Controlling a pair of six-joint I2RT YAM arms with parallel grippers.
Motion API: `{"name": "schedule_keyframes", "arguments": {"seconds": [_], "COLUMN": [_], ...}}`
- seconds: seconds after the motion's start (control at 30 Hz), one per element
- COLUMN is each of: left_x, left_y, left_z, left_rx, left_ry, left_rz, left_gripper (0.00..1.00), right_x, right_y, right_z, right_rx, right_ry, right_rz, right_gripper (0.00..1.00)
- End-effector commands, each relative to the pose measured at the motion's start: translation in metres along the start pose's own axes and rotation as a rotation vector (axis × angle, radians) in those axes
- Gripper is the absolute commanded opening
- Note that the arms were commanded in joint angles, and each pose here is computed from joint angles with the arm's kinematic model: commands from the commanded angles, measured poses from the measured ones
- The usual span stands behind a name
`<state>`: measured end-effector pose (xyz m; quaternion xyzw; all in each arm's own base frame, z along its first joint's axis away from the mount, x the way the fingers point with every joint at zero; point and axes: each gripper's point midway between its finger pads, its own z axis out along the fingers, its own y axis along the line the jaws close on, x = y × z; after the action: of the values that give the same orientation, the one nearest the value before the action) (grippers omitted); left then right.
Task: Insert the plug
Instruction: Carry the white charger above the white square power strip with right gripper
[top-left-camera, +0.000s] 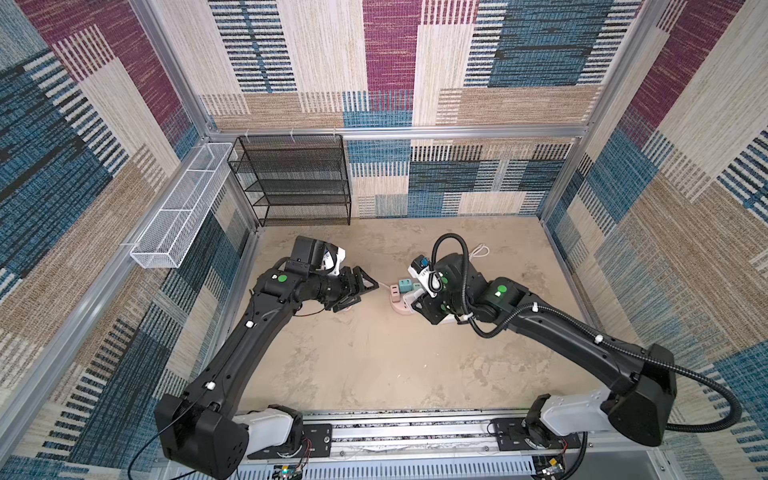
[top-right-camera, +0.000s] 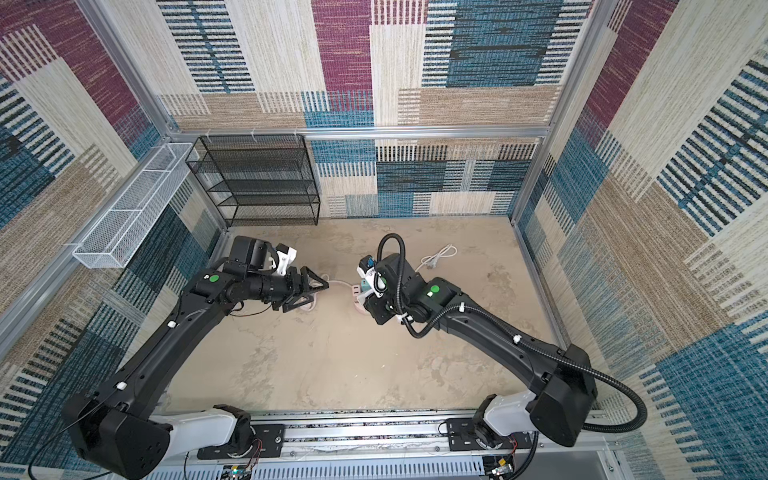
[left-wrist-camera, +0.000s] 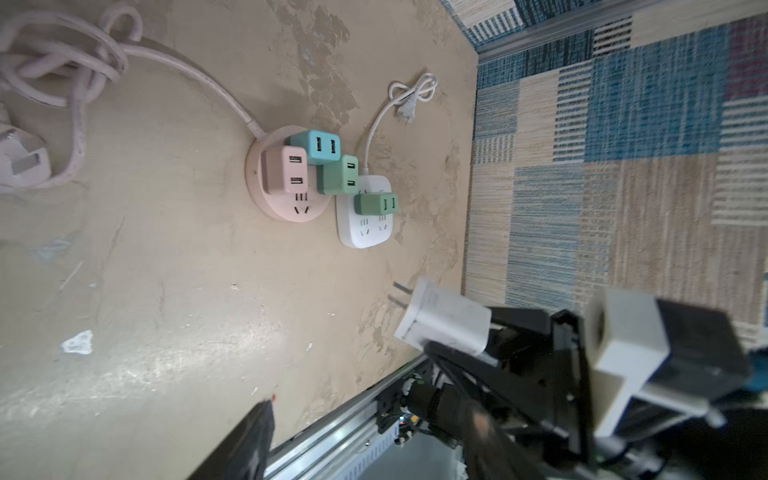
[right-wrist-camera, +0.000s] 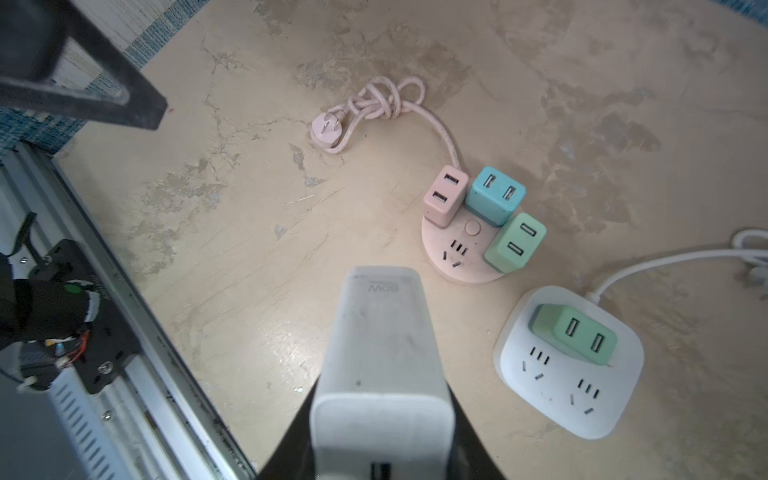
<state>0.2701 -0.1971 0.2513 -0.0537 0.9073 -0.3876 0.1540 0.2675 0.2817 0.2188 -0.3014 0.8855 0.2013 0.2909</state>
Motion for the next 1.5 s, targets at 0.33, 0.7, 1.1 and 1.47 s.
{"name": "schedule_keyframes", "arguments": {"seconds": [0.33,0.7,1.1,1.47], "left_x": [0.029,0.041,0.041,0.052], "left_y": [0.031,0.007,-0.018,-0.005], "left_z": [-0.016,-0.001,0.001,0.010], "left_rx": [-0.354,-0.427,-0.373,-0.298], "left_ry": [-0.155,-0.195,-0.286,-0.271], "left_rz": [0.353,0.573,0.656,0.587], "left_gripper": [0.72,0.69,0.76,0.94], "right_x": [0.020,0.014,0.040,0.052], "right_y": [-0.064,-0.099,-0.113,-0.123], "right_z": [-0.019,-0.045,-0.029,-0.022], "right_rx": [0.139,0.306,0.301,0.279], "right_ry": [0.266,0.173,0.230,0.282], "right_rz": [0.323,0.335,0.363,0.391], "right_gripper": [0.00,0.00,0.00,0.00]}}
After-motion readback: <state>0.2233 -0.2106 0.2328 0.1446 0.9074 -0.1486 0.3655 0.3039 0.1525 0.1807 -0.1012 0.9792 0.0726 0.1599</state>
